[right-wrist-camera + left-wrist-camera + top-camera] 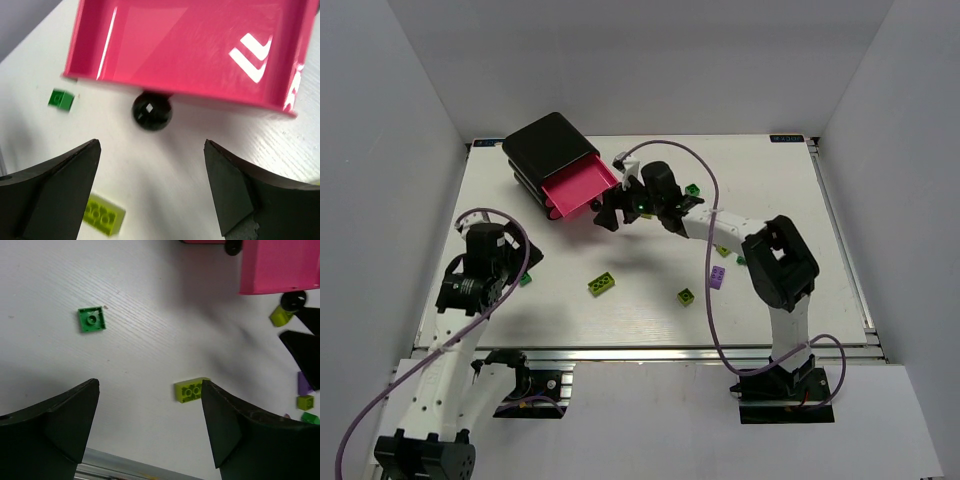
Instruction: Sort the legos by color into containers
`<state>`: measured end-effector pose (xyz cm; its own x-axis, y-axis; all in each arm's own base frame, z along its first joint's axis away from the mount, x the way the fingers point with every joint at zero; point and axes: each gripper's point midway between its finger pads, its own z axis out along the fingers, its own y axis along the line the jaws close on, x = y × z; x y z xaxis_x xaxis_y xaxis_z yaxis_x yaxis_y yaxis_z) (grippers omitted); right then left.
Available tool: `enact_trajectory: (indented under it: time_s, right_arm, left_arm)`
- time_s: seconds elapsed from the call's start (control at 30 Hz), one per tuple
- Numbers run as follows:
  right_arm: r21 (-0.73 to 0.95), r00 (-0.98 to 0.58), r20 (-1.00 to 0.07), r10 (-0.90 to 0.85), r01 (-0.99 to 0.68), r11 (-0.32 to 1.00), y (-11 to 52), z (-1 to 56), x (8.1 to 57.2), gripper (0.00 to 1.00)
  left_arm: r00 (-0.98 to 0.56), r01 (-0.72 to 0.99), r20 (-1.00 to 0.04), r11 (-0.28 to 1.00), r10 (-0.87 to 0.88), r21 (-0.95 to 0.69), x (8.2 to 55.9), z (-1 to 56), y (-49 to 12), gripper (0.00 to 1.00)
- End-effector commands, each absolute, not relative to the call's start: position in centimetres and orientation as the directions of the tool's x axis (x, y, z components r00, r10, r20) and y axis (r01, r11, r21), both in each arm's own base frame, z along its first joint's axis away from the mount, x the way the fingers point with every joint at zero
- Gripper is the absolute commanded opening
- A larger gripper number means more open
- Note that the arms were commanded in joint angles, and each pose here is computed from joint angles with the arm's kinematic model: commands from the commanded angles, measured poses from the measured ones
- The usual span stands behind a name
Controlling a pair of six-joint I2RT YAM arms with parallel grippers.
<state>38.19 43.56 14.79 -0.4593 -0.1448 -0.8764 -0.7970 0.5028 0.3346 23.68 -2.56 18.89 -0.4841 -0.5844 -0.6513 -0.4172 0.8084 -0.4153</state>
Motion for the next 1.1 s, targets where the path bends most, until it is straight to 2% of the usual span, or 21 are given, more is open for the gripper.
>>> enact_trajectory:
  time_s: [0.0, 0.2, 0.43, 0.8, 0.97, 1.07]
  right_arm:
    - [0.251, -0.337, -0.921, -0.196, -0.898, 0.363, 42.5, 18.2, 35.4, 0.89]
    - [0.151, -0.214, -0.916, -0.340, -0.968, 0.203, 39.1, 16.7, 30.7, 0.89]
    - [0.144, -0.195, -0.901, -0.387, -0.977, 0.158, 35.6, 17.8, 29.7, 0.88]
    - [0.098, -0.160, -0.923, -0.350, -0.977, 0.188, 31.5, 21.0, 30.2, 0.84]
    - [0.096, -0.166, -0.920, -0.356, -0.974, 0.205, 30.0, 21.1, 29.9, 0.85]
    - [0.095, -0.168, -0.918, -0.359, -0.973, 0.212, 29.2, 21.0, 29.7, 0.85]
  left_arm:
    - [-0.526, -0.510, -0.626, 0.803, -0.575, -0.309, 22.7, 15.9, -1.1, 0.92]
    - [-0.601, -0.586, -0.567, 0.793, -0.564, -0.169, 22.6, 12.3, -0.1, 0.91]
    - [-0.659, -0.623, -0.502, 0.781, -0.560, -0.053, 23.2, 8.2, 0.5, 0.91]
    - [-0.680, -0.626, -0.492, 0.780, -0.543, 0.004, 26.1, 3.7, 0.8, 0.87]
    - [-0.697, -0.623, -0.493, 0.780, -0.521, 0.057, 27.4, 2.6, 1.3, 0.75]
    - [-0.709, -0.628, -0.482, 0.772, -0.515, 0.097, 27.7, 1.9, 1.9, 0.74]
